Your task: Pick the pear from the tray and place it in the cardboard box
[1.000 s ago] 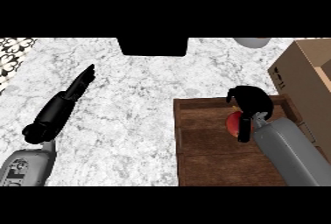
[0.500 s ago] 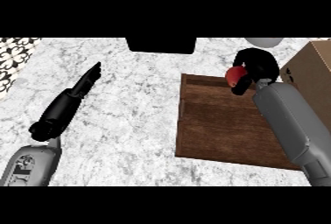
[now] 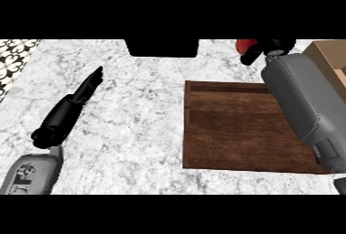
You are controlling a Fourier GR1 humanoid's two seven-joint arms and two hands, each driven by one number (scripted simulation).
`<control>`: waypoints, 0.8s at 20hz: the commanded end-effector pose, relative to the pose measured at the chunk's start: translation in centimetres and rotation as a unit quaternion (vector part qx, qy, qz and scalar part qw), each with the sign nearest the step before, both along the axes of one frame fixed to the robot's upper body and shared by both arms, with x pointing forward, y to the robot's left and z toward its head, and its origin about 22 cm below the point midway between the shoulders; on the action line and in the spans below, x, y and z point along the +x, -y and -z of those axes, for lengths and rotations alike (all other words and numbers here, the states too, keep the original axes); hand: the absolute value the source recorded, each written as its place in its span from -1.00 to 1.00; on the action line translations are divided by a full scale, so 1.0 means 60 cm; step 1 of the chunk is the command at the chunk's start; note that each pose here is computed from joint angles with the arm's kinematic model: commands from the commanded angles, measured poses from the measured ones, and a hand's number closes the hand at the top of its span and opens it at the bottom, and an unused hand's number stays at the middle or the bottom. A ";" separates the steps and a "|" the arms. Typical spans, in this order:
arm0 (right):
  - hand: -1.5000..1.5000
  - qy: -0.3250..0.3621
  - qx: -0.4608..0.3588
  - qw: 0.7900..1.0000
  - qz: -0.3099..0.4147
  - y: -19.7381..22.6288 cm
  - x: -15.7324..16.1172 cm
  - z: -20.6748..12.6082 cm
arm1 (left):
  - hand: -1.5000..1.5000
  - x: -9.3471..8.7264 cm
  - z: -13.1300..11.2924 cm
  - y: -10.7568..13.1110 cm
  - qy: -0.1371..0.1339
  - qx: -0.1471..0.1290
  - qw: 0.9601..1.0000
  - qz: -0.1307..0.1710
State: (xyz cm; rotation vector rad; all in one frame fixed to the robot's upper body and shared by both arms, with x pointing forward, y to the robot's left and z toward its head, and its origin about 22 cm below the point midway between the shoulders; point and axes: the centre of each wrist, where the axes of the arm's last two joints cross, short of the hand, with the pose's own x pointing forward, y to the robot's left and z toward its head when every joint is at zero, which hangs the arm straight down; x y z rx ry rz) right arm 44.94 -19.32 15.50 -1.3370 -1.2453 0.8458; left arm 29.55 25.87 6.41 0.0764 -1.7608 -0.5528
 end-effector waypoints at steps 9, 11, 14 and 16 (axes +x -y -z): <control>1.00 0.152 0.084 0.959 0.223 0.140 0.002 -0.084 | 0.00 0.001 -0.007 0.005 0.004 0.000 1.000 -0.010; 1.00 0.167 0.094 0.951 0.242 0.189 -0.005 -0.123 | 0.00 -0.003 -0.008 -0.006 -0.002 0.001 1.000 -0.016; 1.00 0.153 0.094 0.947 0.266 0.230 -0.015 -0.083 | 0.00 0.007 0.002 0.010 -0.008 -0.004 1.000 -0.017; 1.00 0.143 0.077 0.947 0.277 0.278 -0.023 -0.112 | 0.00 -0.006 -0.007 -0.013 -0.002 0.000 1.000 -0.008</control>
